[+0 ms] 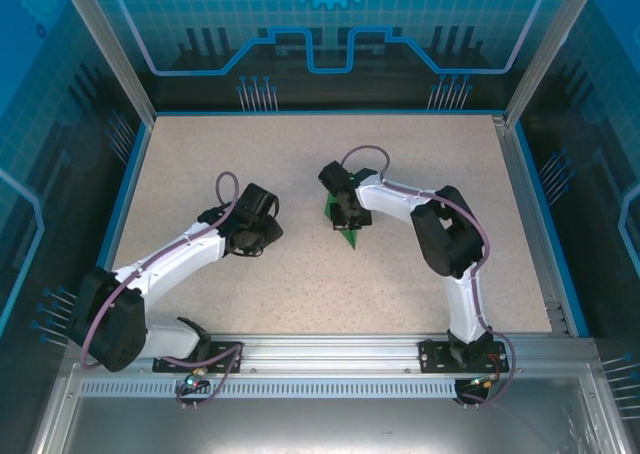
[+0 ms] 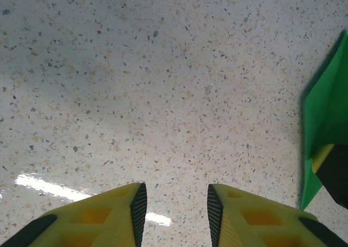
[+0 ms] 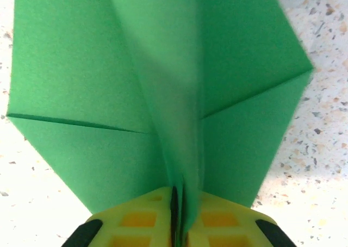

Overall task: Fold a paper plane with a square sheet of paper (pick it up from the middle)
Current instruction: Move a paper plane to the center of the table.

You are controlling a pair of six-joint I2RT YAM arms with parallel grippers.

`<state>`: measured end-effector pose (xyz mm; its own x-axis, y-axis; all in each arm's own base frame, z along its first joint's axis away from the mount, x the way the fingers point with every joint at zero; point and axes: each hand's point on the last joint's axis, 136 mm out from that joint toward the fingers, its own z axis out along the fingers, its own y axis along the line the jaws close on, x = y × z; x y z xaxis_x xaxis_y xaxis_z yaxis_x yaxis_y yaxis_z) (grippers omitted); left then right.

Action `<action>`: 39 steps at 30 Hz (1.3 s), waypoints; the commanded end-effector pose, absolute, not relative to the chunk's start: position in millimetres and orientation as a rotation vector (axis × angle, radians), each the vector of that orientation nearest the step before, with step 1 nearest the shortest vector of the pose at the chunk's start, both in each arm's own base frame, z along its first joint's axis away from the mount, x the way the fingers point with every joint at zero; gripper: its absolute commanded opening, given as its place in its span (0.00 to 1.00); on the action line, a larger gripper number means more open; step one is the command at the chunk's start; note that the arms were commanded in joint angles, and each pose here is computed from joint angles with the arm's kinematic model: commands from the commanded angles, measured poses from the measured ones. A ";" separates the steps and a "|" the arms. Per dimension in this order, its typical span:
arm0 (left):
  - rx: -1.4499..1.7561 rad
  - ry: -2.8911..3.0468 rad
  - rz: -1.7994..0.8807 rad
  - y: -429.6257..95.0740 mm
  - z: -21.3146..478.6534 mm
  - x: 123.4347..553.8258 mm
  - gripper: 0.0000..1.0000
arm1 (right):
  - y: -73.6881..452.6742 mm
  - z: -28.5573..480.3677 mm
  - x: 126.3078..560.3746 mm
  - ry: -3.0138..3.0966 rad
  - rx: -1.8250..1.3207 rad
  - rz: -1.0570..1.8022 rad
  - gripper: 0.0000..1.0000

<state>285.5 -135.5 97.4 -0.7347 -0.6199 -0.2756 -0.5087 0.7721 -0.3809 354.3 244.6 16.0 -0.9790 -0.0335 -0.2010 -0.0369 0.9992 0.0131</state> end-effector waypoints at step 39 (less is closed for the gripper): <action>-0.740 2.563 -0.383 -136.2 111.4 298.0 0.42 | 239.9 106.0 355.9 2.821 0.010 0.185 0.60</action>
<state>287.6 -137.6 89.5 -0.7704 -0.5724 -0.2807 -0.4723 0.8082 -0.3518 353.1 249.0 70.4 -0.9667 0.0280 -0.2543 -0.0044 0.9921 0.1257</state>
